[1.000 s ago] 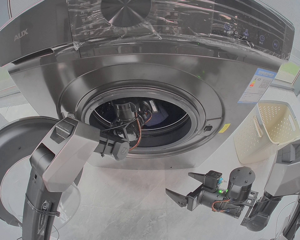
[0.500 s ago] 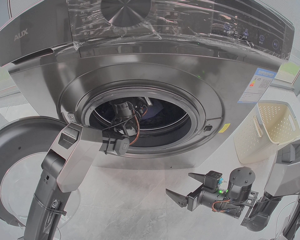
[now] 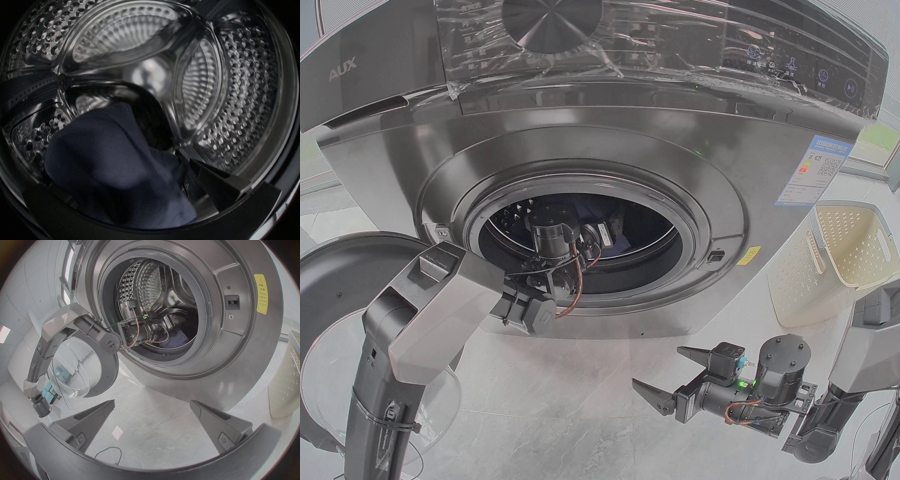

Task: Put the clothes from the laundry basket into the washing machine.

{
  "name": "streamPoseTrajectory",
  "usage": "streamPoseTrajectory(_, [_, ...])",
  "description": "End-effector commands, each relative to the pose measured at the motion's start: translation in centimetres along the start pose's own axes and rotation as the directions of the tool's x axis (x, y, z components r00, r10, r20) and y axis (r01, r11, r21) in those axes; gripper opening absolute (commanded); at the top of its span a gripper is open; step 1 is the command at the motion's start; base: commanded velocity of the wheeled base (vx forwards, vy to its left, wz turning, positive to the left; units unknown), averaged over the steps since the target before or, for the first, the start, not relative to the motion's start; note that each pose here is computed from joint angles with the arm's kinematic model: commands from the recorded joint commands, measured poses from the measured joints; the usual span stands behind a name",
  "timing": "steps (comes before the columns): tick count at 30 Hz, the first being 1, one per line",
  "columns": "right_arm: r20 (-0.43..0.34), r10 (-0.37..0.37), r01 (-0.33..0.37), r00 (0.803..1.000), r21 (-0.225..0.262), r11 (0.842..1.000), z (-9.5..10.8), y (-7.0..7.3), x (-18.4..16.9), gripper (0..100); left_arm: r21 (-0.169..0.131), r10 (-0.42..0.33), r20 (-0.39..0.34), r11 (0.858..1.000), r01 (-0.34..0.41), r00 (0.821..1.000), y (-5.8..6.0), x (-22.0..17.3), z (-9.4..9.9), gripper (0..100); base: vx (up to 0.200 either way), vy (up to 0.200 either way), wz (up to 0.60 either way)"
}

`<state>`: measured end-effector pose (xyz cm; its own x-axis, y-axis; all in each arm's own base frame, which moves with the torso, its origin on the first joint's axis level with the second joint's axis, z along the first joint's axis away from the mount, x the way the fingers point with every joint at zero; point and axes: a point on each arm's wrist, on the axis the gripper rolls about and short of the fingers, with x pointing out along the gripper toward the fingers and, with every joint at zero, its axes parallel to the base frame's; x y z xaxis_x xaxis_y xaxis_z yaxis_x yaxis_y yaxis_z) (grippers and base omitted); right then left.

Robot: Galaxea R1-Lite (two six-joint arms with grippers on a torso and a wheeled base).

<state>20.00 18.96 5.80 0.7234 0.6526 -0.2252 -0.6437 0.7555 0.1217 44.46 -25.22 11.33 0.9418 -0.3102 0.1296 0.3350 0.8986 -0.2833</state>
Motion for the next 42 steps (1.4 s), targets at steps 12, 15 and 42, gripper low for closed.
streamPoseTrajectory(12, [-0.007, -0.004, 0.004, 1.0, 0.0, 1.0, -0.1, -0.1, -0.1, 100, 0.141, -0.1, -0.132, 0.983, 0.119, 0.986, -2.7, -7.7, 0.1, 100, 0.0, 0.0, 0.0])
streamPoseTrajectory(15, [-0.009, -0.004, 0.004, 1.0, 0.0, 1.0, -0.2, -0.1, -0.1, 100, 0.144, -0.1, -0.139, 0.982, 0.12, 0.985, -2.7, -7.8, -0.2, 100, 0.0, 0.0, 0.0])
streamPoseTrajectory(42, [-0.017, -0.007, 0.007, 1.0, 0.001, 1.0, -0.4, -0.2, 0.1, 100, 0.142, -0.016, -0.1, 0.989, 0.03, 0.995, 1.3, -0.6, -2.3, 0, 0.0, 0.0, 0.0])
